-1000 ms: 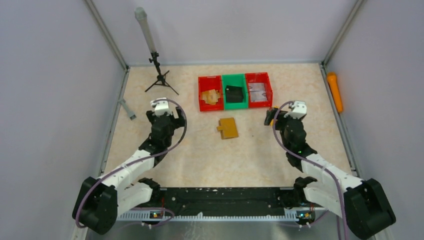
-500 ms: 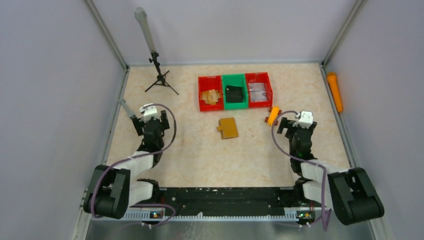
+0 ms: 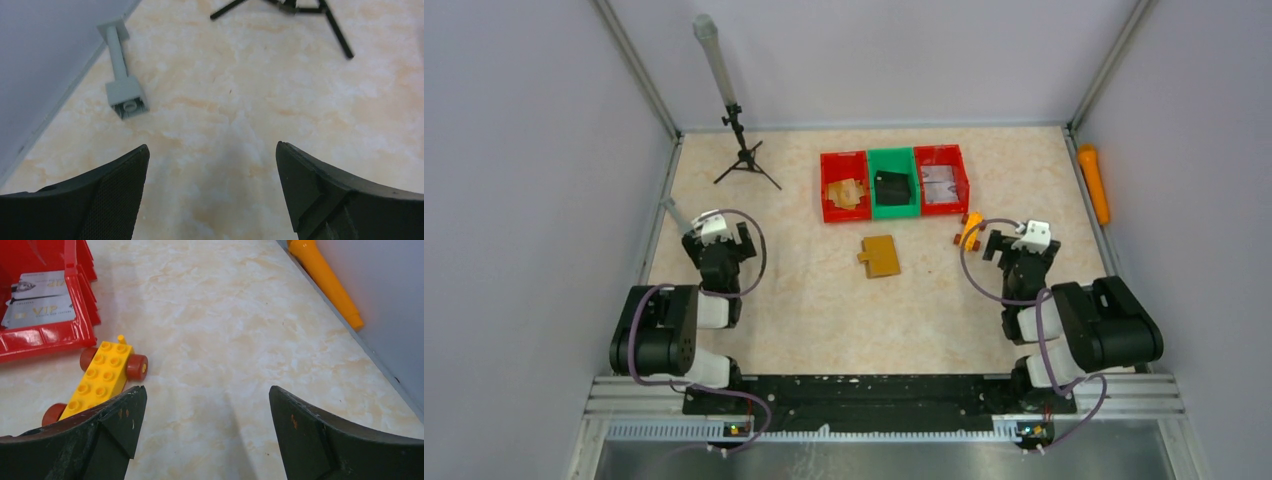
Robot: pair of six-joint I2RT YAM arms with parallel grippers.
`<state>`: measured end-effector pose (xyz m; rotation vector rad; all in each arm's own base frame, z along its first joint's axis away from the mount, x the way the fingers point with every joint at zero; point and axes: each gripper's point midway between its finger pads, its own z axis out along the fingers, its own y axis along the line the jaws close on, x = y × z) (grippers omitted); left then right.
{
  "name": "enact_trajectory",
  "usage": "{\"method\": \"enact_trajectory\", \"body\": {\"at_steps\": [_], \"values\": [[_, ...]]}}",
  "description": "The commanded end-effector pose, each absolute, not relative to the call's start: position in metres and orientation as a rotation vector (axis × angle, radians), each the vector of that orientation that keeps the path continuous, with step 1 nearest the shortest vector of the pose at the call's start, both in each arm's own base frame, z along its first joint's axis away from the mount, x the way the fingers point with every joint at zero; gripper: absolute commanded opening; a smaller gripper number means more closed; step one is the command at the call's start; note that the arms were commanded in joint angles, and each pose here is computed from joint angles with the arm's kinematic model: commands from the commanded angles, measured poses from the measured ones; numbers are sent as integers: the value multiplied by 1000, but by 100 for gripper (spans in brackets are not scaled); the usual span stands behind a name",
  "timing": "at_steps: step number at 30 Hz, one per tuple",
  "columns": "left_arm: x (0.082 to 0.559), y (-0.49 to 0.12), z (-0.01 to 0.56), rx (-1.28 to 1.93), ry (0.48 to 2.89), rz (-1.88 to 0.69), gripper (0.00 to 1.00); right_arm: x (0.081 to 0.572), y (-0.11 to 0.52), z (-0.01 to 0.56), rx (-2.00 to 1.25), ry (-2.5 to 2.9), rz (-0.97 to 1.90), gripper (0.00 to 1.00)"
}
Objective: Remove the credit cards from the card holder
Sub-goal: Reset both arms
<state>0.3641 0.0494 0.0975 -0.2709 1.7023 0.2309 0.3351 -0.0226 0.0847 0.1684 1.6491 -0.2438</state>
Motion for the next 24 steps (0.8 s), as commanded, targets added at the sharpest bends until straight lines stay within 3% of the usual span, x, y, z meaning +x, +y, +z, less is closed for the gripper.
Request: {"method": "enact_trajectory", "body": {"at_steps": [1, 4, 5, 6, 7, 9, 11, 24], "values": [[369, 42, 120, -239, 1585, 129, 99, 354, -29, 110, 257, 1570, -230, 94], [382, 27, 113, -115, 1616, 100, 99, 356, -29, 109, 247, 1578, -211, 95], [382, 28, 112, -117, 1624, 106, 99, 357, -29, 108, 247, 1581, -209, 93], [382, 31, 108, -135, 1652, 117, 99, 357, -29, 107, 246, 1586, -202, 80], [383, 32, 106, -147, 1682, 122, 99, 357, -29, 108, 245, 1585, -199, 75], [388, 32, 105, -155, 1708, 103, 99, 357, -29, 108, 244, 1585, -201, 74], [387, 33, 106, -153, 1687, 109, 99, 357, -29, 108, 245, 1583, -203, 97], [388, 33, 105, -153, 1694, 108, 99, 357, -29, 108, 246, 1583, -202, 99]]}}
